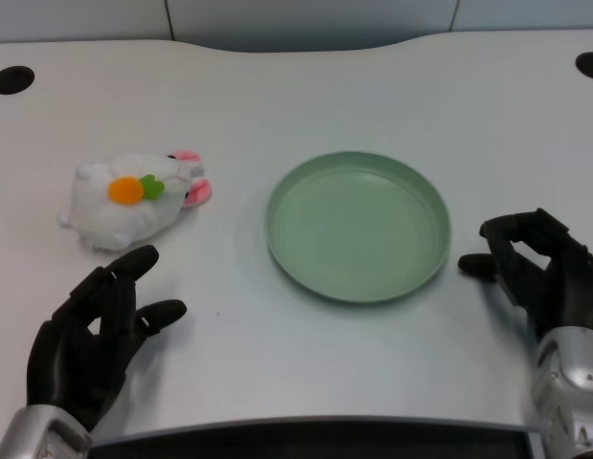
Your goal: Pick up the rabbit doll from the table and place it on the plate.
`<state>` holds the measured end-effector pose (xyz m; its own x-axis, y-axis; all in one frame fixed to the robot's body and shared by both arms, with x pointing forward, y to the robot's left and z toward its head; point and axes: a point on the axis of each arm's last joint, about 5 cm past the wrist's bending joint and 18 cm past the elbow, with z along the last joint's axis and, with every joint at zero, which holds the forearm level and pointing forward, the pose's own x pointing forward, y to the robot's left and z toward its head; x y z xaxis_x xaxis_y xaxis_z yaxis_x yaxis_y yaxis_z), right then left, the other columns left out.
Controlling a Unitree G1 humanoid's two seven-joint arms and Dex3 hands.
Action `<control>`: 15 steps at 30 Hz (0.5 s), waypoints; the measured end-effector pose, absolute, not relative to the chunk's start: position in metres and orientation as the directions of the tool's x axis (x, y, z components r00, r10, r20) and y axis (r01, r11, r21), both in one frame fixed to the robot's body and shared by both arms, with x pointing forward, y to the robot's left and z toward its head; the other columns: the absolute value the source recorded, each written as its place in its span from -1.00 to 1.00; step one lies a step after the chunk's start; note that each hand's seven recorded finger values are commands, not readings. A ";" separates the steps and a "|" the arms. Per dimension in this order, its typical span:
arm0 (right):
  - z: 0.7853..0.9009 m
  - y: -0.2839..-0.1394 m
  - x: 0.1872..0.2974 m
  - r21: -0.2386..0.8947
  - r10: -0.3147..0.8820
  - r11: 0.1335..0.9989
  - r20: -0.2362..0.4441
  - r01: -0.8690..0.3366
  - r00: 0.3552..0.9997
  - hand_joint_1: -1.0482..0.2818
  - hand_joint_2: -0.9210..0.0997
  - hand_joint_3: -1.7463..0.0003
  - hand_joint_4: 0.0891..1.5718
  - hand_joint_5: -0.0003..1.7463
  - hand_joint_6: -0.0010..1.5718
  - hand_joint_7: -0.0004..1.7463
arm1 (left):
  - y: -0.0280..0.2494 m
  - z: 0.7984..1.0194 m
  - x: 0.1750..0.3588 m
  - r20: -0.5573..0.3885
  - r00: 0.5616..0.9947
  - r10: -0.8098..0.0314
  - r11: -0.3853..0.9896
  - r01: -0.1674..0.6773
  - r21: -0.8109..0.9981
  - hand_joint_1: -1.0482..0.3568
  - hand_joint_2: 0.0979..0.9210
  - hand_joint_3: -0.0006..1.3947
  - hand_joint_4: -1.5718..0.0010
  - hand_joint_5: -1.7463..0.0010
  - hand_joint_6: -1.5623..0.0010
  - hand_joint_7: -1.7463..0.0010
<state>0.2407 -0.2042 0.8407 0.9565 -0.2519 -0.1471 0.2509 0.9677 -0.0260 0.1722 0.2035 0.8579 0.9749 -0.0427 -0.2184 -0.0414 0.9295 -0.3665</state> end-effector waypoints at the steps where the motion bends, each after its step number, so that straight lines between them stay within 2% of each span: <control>1: 0.841 -0.204 0.241 -0.025 -0.252 0.968 -0.147 0.251 0.956 -0.54 -1.00 0.77 0.03 -0.03 -0.11 0.51 | 0.203 0.859 0.173 -0.194 0.980 -0.049 0.934 -0.024 -0.356 -0.40 1.00 -0.42 0.59 -0.51 0.45 0.37; 5: 0.841 -0.204 0.241 -0.024 -0.253 0.967 -0.147 0.252 0.956 -0.54 -1.00 0.77 0.03 -0.03 -0.10 0.51 | 0.202 0.859 0.173 -0.147 0.987 -0.063 0.940 0.009 -0.342 -0.40 1.00 -0.43 0.58 -0.51 0.46 0.36; 8: 0.840 -0.204 0.241 -0.024 -0.253 0.967 -0.146 0.252 0.957 -0.54 -1.00 0.77 0.03 -0.03 -0.10 0.51 | 0.202 0.861 0.171 -0.117 0.991 -0.069 0.956 0.032 -0.293 -0.32 1.00 -0.36 0.64 -0.48 0.50 0.37; 11: 0.840 -0.204 0.240 -0.025 -0.252 0.968 -0.142 0.252 0.957 -0.55 -1.00 0.77 0.01 -0.04 -0.10 0.51 | 0.203 0.875 0.170 0.011 0.997 -0.081 0.980 0.082 -0.183 -0.25 1.00 -0.32 0.66 -0.47 0.52 0.37; 15: 0.840 -0.203 0.240 -0.022 -0.252 0.968 -0.146 0.251 0.957 -0.55 -1.00 0.78 0.01 -0.04 -0.10 0.51 | 0.209 0.887 0.173 0.152 0.982 -0.110 0.994 0.110 0.008 -0.30 1.00 -0.36 0.74 -0.43 0.59 0.40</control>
<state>0.2405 -0.2035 0.8400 0.9567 -0.2519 -0.1457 0.2514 0.9676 -0.0219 0.1730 0.2086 0.8873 0.9822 -0.1097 0.1522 0.1098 0.9939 0.0079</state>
